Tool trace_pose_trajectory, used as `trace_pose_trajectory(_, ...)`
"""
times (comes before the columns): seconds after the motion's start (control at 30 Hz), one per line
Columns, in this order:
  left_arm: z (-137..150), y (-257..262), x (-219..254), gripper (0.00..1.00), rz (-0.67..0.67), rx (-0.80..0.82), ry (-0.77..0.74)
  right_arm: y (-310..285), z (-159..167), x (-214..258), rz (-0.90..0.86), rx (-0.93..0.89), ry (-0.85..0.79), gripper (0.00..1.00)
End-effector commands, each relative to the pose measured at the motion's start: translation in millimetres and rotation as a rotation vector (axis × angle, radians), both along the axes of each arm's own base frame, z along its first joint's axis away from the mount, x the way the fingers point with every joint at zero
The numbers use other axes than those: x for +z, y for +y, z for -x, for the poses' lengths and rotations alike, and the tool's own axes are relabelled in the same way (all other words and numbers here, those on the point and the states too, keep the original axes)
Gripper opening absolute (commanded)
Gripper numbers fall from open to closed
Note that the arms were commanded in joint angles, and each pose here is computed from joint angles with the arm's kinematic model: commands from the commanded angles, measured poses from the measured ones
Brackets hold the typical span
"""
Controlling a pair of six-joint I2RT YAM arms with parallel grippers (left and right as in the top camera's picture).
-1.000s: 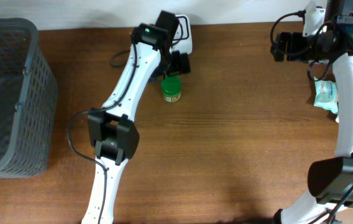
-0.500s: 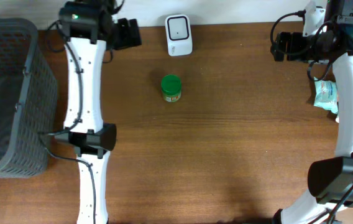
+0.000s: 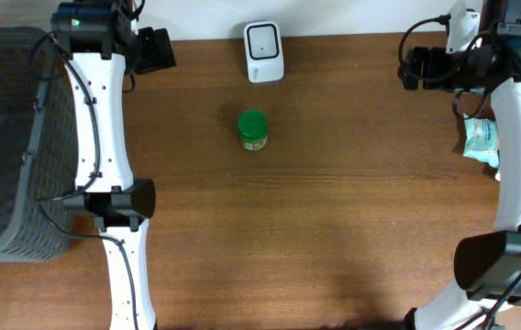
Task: Scan the item barcode
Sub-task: 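Set the green jar down at table center and raise the left arm, then move the right gripper to the green jar and grasp it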
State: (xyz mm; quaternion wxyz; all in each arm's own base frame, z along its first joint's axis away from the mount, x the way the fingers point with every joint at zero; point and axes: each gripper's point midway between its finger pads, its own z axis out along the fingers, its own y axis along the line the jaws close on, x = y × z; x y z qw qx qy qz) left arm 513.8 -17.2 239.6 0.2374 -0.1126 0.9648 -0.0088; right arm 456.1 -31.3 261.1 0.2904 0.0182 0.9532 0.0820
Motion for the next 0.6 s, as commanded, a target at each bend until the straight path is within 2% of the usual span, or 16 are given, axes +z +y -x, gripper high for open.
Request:
trace_pose_trajectory(0.0,1.1,2.0,2.3,0.99,-0.017,-0.009,-0.002,10.4,-6.1,4.5,-0.045,0.031,-0.031,0.99)
trace_pose_trajectory(0.03,1.2,2.0,2.3,0.99,-0.017,-0.009,-0.002,19.8,-10.6,10.6,-0.09,0.065,-0.063,0.99)
trace_pose_trajectory(0.2,1.2,2.0,2.3,0.99,-0.017,-0.009,-0.002,104.0,15.2,51.5,-0.568,0.378,-0.093,0.99)
trace_pose_trajectory(0.23,1.2,2.0,2.3,0.99,-0.017,-0.009,-0.002,112.6,16.6,56.1,-0.598,0.411,-0.102,0.99)
trace_pose_trajectory(0.3,1.2,2.0,2.3,0.99,-0.017,-0.009,-0.002,119.2,12.8,46.1,-0.602,0.326,-0.032,0.99)
trace_pose_trajectory(0.33,1.2,2.0,2.3,0.99,-0.017,-0.009,-0.002,115.8,4.8,22.0,-0.57,0.087,0.093,0.99)
trace_pose_trajectory(0.4,1.2,2.0,2.3,0.99,-0.017,-0.009,-0.002,108.9,4.1,-9.6,-0.499,-0.239,0.225,0.99)
trace_pose_trajectory(0.43,1.2,2.0,2.3,0.99,-0.017,-0.009,-0.002,115.7,3.6,-16.7,-0.484,-0.297,0.246,0.99)
trace_pose_trajectory(0.57,1.2,2.0,2.3,0.99,-0.017,-0.009,-0.002,181.5,9.1,-14.7,-0.48,-0.174,0.245,0.99)
